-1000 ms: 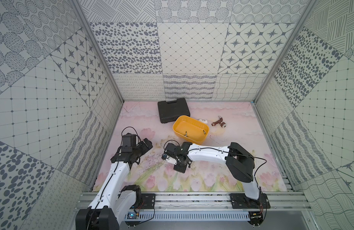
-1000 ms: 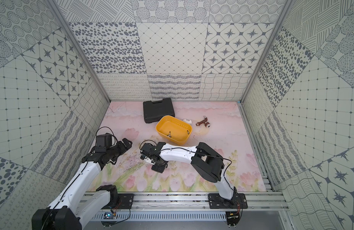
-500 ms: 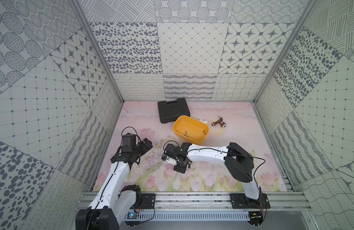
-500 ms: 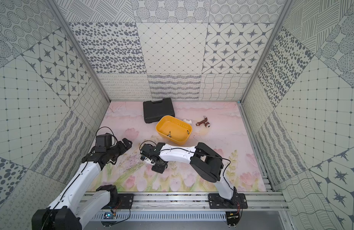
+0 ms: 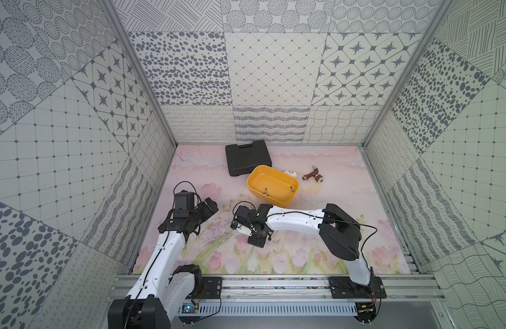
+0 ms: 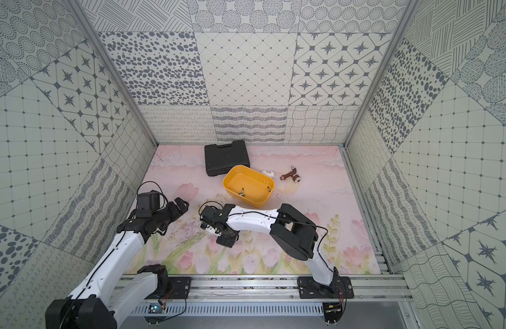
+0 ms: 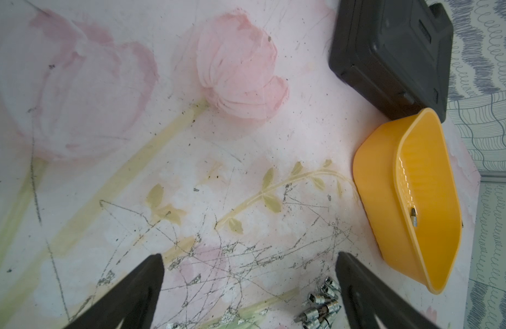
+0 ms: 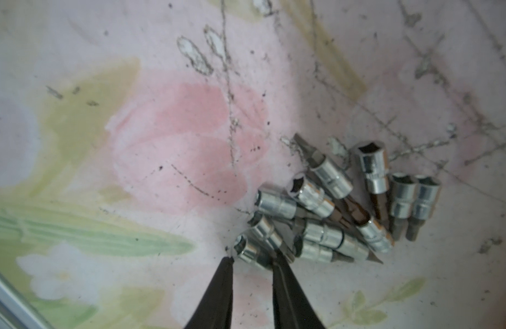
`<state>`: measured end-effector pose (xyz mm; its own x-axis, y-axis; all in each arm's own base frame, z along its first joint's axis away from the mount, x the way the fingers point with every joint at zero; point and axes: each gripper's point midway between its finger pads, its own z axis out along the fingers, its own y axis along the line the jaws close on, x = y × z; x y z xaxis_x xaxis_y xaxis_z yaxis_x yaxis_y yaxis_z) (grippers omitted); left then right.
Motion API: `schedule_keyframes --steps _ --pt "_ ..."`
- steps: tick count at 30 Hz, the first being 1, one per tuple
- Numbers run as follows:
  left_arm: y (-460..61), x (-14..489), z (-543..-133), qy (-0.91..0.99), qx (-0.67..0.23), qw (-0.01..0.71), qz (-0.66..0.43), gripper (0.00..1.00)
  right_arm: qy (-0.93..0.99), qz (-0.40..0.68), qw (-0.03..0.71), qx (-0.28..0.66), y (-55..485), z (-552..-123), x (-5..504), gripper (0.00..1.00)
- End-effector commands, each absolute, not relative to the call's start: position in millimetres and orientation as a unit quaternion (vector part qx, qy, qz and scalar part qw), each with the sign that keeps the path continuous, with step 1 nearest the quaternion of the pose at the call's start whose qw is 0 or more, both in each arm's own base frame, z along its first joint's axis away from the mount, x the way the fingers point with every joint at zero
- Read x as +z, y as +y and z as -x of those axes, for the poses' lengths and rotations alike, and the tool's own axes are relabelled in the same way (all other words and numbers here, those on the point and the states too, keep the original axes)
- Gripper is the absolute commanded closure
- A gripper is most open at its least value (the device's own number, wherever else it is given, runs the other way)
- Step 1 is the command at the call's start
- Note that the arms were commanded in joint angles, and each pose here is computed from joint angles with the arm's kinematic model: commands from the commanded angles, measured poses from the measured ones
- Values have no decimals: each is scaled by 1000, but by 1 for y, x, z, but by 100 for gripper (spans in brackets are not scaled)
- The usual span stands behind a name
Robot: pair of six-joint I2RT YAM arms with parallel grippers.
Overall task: Put the bit on the desktop into the storage box
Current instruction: Pick up the screwdriver bit from the center of the board.
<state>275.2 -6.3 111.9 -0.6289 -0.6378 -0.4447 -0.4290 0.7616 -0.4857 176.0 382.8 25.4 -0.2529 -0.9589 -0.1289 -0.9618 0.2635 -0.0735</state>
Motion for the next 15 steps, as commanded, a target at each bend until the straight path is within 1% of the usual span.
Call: schedule_keyframes --steps 1,11,15 --pt "-7 115 -279 885 -173 315 297 1 787 613 68 14 389 -174 15 73" --pt "-3 118 -280 882 -173 320 300 1 786 615 65 12 390 -174 8 73" --pt "-3 119 -280 881 -173 320 301 1 786 615 64 12 389 -174 7 76"
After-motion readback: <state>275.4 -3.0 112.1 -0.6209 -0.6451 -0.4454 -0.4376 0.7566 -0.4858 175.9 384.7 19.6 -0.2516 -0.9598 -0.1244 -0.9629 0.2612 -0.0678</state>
